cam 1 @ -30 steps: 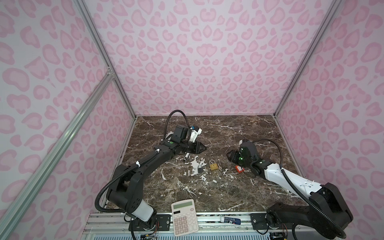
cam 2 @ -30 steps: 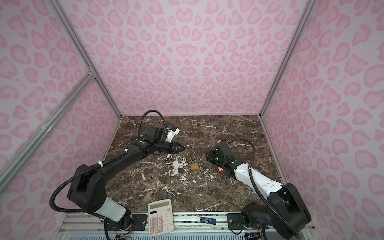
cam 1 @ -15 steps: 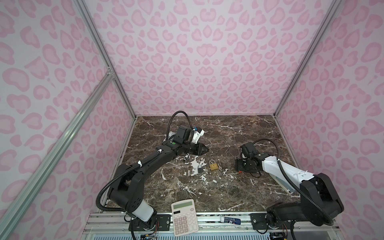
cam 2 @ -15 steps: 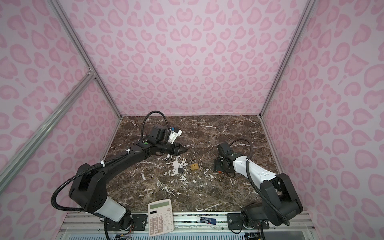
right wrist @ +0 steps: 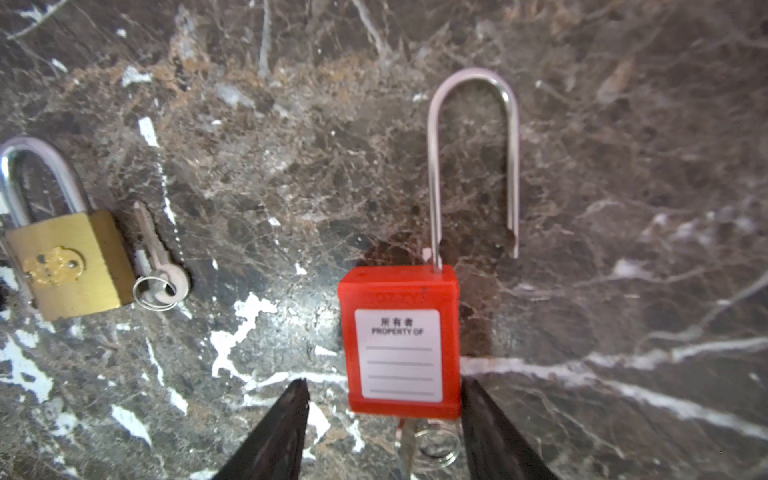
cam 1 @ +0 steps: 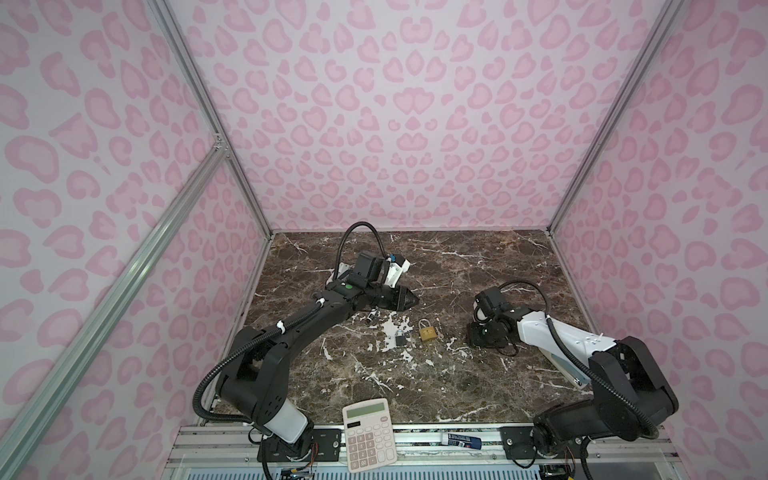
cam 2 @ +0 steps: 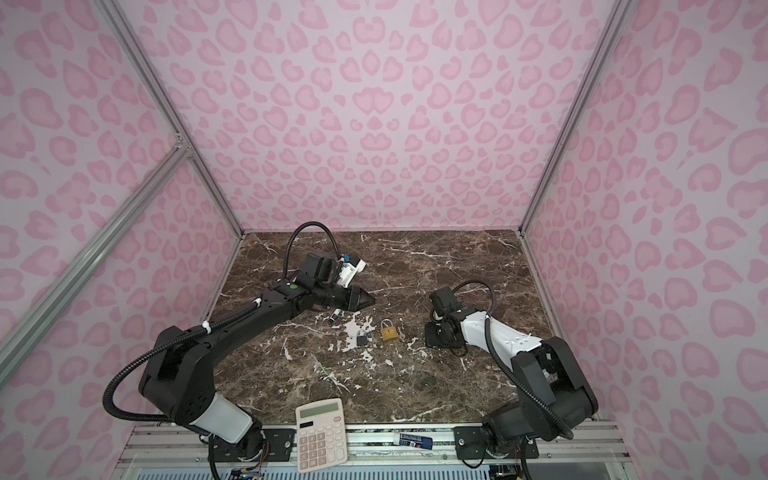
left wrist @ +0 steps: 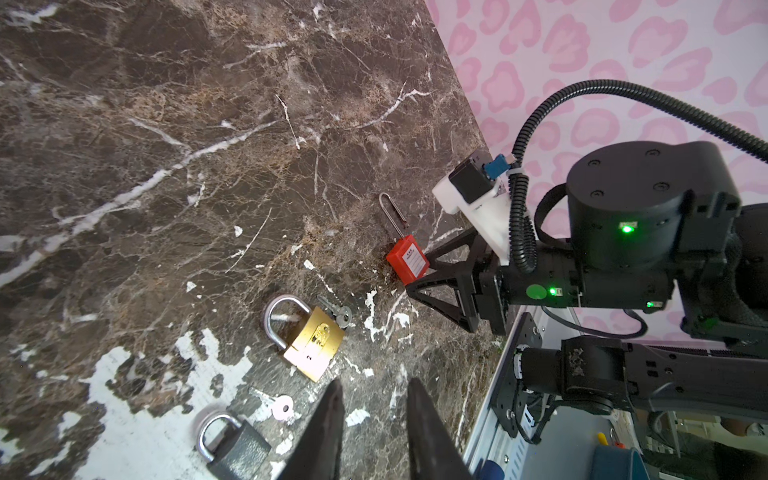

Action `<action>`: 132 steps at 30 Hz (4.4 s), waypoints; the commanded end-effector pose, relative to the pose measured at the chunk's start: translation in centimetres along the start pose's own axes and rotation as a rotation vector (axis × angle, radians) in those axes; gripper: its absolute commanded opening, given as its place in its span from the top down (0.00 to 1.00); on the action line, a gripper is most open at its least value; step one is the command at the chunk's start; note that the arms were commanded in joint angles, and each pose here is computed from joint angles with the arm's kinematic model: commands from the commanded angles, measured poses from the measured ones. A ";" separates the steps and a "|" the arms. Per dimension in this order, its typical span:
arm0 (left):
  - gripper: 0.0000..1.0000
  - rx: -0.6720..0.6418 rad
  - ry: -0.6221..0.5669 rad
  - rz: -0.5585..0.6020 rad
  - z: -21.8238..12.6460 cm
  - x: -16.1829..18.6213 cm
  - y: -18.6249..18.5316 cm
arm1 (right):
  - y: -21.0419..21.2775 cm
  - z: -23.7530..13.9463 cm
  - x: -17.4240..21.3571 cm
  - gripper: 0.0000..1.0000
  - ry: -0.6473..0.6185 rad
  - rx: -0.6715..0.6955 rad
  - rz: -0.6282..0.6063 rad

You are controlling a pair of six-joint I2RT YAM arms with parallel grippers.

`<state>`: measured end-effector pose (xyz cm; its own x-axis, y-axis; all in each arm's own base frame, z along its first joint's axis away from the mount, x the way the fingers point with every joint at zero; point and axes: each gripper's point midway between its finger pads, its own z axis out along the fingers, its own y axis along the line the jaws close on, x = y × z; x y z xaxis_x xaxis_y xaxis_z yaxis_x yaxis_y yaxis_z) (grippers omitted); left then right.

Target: Lock with the key

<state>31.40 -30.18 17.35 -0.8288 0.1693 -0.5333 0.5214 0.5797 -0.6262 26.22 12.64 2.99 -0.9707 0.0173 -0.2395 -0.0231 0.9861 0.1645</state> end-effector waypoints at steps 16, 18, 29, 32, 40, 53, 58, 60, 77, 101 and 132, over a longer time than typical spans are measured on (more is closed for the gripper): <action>0.70 0.025 -0.018 0.012 0.2 -0.8 -0.9 | -1.0 1.2 -0.4 0.54 0.016 0.094 -0.079; 0.69 0.025 -0.021 0.012 0.1 -0.9 -0.9 | -0.9 1.3 -0.3 0.55 0.021 0.094 -0.086; 0.65 0.054 -0.009 -0.013 0.5 -0.7 -1.2 | 2.4 -0.7 -1.6 0.68 -0.058 -0.012 -0.196; 0.65 0.060 -0.010 -0.015 0.6 -0.9 -1.3 | 4.9 -2.3 -2.4 0.68 -0.123 -0.088 -0.270; 0.56 0.059 -0.003 -0.023 1.0 -0.7 -1.1 | 10.7 -7.4 -4.2 0.71 -0.306 -0.300 -0.363; 0.54 0.068 -0.003 -0.014 0.9 -0.7 -1.6 | 15.5 -10.5 -4.6 0.74 -0.391 -0.386 -0.498; 0.54 0.076 0.002 -0.011 0.9 -0.6 -1.8 | 16.9 -10.4 -4.7 0.75 -0.388 -0.385 -0.539; 0.54 0.074 0.005 -0.012 1.0 -0.5 -1.7 | 17.5 -10.7 -4.7 0.75 -0.404 -0.394 -0.559; 0.53 0.113 -0.014 0.013 0.3 -0.8 -2.9 | 17.2 -9.1 -5.4 0.77 -0.410 -0.320 -0.549; 0.94 0.134 -0.011 0.015 0.2 -1.0 -3.5 | 18.5 -11.5 -6.5 0.78 -0.579 -0.362 -0.621; 0.96 0.540 -0.636 0.162 -17.7 -10.0 -12.7 | 18.4 -28.7 -11.2 0.38 -0.679 -1.103 -0.228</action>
<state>30.81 -25.64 36.61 -0.6369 -0.3169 -0.7028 0.6955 0.1571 -0.7011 31.48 24.43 35.19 -0.5535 0.3179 -0.7697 -0.6320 0.4416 0.6369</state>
